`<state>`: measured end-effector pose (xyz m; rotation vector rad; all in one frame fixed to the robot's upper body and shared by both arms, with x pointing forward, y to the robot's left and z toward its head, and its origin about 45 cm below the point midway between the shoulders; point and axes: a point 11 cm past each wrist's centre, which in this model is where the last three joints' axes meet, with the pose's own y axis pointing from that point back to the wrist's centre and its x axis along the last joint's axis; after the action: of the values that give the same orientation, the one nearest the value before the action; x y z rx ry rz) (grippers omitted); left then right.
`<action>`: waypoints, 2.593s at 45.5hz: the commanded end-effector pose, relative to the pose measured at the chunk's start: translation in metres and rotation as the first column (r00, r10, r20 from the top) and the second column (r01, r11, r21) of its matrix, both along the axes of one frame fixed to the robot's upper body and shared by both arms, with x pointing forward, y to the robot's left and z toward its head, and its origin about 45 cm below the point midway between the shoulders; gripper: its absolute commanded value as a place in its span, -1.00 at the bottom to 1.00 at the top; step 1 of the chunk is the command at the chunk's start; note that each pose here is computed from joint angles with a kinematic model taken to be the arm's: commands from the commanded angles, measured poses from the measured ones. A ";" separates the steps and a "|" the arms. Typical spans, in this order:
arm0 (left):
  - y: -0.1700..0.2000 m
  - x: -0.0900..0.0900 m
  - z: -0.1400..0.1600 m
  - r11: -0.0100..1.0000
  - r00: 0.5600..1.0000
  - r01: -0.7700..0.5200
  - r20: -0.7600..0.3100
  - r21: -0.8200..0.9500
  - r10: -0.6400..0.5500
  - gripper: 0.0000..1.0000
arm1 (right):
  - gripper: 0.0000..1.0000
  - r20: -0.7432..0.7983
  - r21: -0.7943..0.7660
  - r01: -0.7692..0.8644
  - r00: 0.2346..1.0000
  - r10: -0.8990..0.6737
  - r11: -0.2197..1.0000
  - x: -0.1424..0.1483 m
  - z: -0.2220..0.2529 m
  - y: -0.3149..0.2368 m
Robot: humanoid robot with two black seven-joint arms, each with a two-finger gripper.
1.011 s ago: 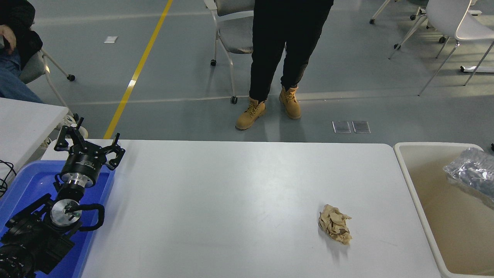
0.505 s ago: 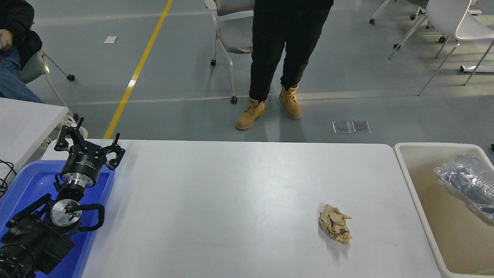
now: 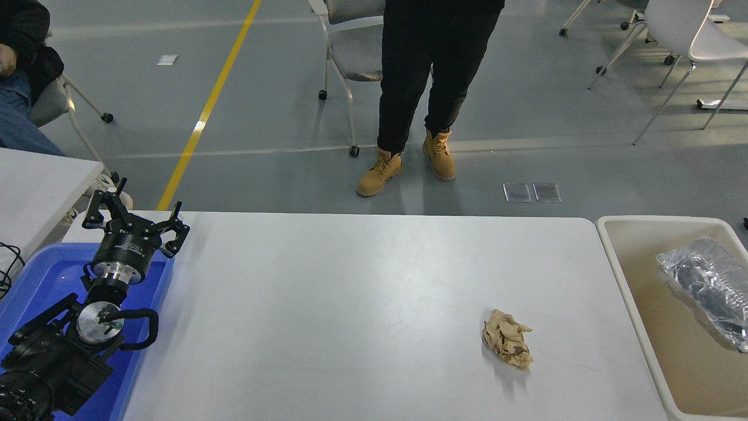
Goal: Clean the table surface
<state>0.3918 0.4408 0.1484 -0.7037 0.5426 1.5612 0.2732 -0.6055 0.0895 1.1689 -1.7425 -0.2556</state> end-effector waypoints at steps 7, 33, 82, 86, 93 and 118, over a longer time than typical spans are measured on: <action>0.000 0.000 0.000 1.000 1.000 0.001 0.001 0.000 -0.001 1.00 | -1.00 -0.017 0.018 0.003 1.000 -0.003 1.000 -0.007 -0.013 0.007; 0.000 0.000 0.000 1.000 1.000 0.000 0.000 0.000 0.000 1.00 | 0.12 -0.006 -0.074 0.050 0.999 -0.050 0.996 -0.016 -0.011 -0.003; 0.000 0.000 0.000 1.000 1.000 0.000 0.000 0.000 0.000 1.00 | 0.95 0.403 -0.053 0.022 0.915 0.001 0.998 0.115 0.153 -0.007; 0.000 0.000 0.000 1.000 1.000 0.001 0.001 0.000 -0.001 1.00 | 0.95 0.524 0.023 0.008 0.852 -0.019 1.000 0.138 0.191 0.001; 0.000 0.000 0.000 1.000 1.000 -0.001 -0.001 0.001 0.001 1.00 | 0.95 0.688 0.182 -0.057 0.720 -0.086 0.982 0.167 0.242 0.023; 0.000 0.000 0.000 1.000 1.000 -0.001 -0.001 0.001 0.001 1.00 | 0.95 0.829 0.446 -0.363 0.511 -0.226 0.818 0.213 0.306 0.112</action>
<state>0.3918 0.4409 0.1483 -0.7031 0.5427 1.5622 0.4725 -0.5259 0.3628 1.8592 -2.5504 -0.0920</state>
